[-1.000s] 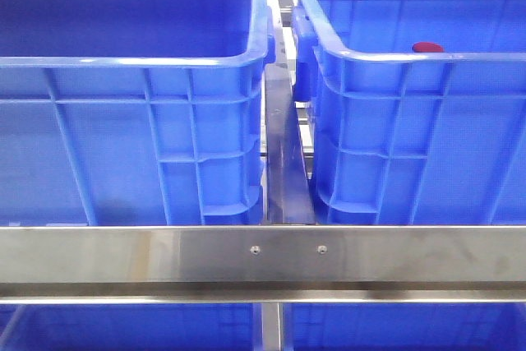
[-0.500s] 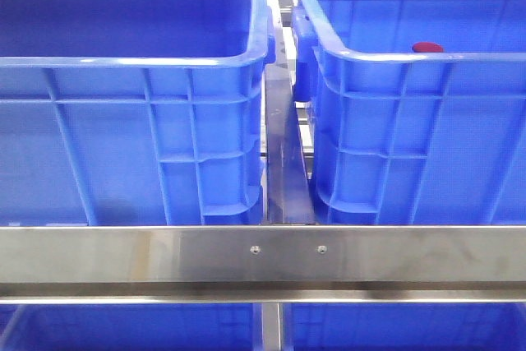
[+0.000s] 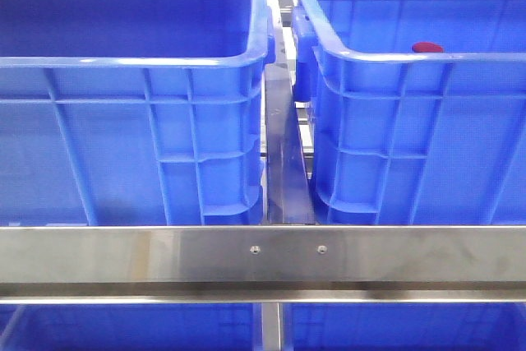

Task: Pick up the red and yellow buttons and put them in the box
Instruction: 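Open the left gripper and carry the yellow button toward the other bin, then lower the yellow button beside the red one and open the right gripper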

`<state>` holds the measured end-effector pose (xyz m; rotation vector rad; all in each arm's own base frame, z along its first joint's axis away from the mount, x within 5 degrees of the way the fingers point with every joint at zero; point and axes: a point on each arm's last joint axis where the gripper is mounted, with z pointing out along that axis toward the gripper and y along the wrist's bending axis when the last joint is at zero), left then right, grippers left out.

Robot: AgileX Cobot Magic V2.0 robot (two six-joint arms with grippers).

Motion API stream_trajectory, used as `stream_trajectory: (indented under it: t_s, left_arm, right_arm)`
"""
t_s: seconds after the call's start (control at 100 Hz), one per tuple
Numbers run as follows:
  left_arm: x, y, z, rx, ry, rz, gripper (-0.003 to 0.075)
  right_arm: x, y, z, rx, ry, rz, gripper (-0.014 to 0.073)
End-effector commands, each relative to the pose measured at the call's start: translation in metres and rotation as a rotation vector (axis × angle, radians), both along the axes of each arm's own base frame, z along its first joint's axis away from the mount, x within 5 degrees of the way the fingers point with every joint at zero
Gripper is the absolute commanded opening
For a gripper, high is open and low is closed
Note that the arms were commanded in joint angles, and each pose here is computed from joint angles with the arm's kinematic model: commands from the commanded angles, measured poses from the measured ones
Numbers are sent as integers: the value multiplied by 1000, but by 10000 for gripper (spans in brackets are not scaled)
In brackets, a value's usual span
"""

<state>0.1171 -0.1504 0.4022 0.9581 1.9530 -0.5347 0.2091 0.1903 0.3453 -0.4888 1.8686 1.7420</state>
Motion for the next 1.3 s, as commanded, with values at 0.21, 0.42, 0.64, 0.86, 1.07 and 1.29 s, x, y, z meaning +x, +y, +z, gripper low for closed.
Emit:
stream_trajectory:
  t_s: [0.21, 0.42, 0.64, 0.86, 1.07, 1.29]
  left_arm:
    - [9, 20, 22, -115, -84, 135, 579]
    - [25, 51, 28, -140, -122, 327, 579]
    - [43, 99, 26, -133, -157, 627, 579]
    - [23, 140, 12, -161, -224, 860, 577]
    - [-11, 146, -11, -218, -267, 888, 519]
    - [-40, 147, -35, -234, -298, 885, 309]
  right_arm:
    - [27, -44, 28, 121, -100, -207, 194]
    - [39, -68, 27, 104, -116, -286, 194]
    - [44, -80, 24, 58, -131, -323, 194]
    - [50, -94, 23, 44, -144, -378, 194]
    - [56, -112, 22, 18, -152, -448, 194]
    - [65, -138, 20, -38, -203, -574, 194]
